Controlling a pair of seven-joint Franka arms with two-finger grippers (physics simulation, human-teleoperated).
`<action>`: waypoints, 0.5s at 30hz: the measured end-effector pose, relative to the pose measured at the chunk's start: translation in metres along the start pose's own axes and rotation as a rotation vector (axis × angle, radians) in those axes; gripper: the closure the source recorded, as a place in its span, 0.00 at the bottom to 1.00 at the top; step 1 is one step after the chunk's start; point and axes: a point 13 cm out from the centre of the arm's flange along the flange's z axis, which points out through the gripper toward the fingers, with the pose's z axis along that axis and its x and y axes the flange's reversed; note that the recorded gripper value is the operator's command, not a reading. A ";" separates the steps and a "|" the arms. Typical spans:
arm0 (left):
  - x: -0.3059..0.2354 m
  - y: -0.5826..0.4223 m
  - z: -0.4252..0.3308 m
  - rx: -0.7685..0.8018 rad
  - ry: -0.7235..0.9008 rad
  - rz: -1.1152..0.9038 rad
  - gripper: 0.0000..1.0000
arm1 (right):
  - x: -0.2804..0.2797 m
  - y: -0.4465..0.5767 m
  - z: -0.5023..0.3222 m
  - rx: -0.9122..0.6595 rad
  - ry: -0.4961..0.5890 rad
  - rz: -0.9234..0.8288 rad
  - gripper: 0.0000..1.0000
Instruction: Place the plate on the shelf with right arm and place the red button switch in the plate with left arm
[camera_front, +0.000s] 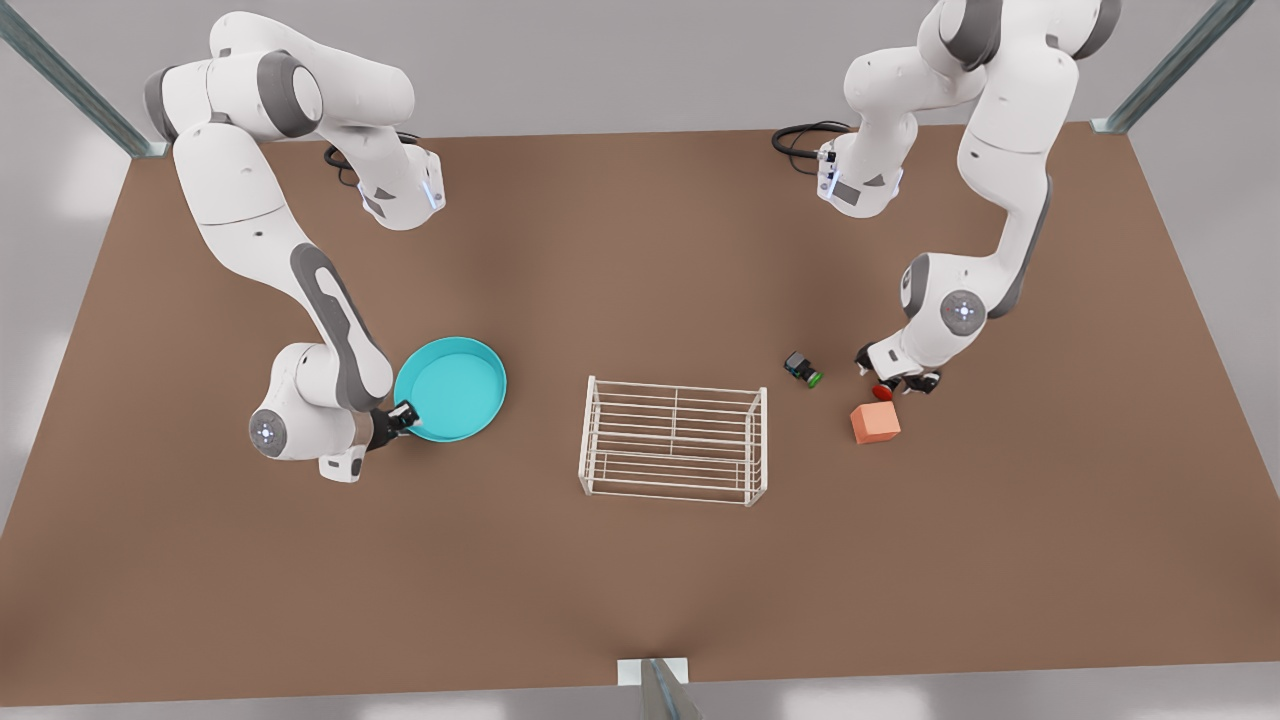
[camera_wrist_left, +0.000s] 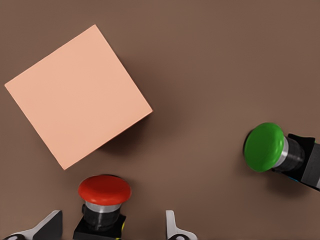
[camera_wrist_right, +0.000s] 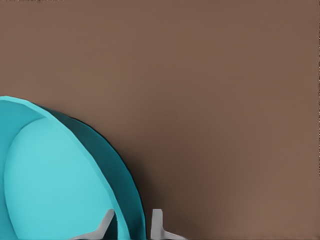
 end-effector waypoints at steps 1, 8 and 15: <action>0.000 -0.001 0.003 0.001 0.001 0.003 0.00 | 0.000 0.000 0.000 0.001 -0.001 0.005 0.63; -0.003 -0.003 0.008 -0.002 -0.009 0.020 0.00 | -0.002 -0.001 -0.001 0.006 -0.006 0.033 0.68; -0.009 -0.005 0.012 0.002 -0.014 0.028 0.00 | -0.002 -0.003 -0.002 0.008 -0.008 0.055 0.71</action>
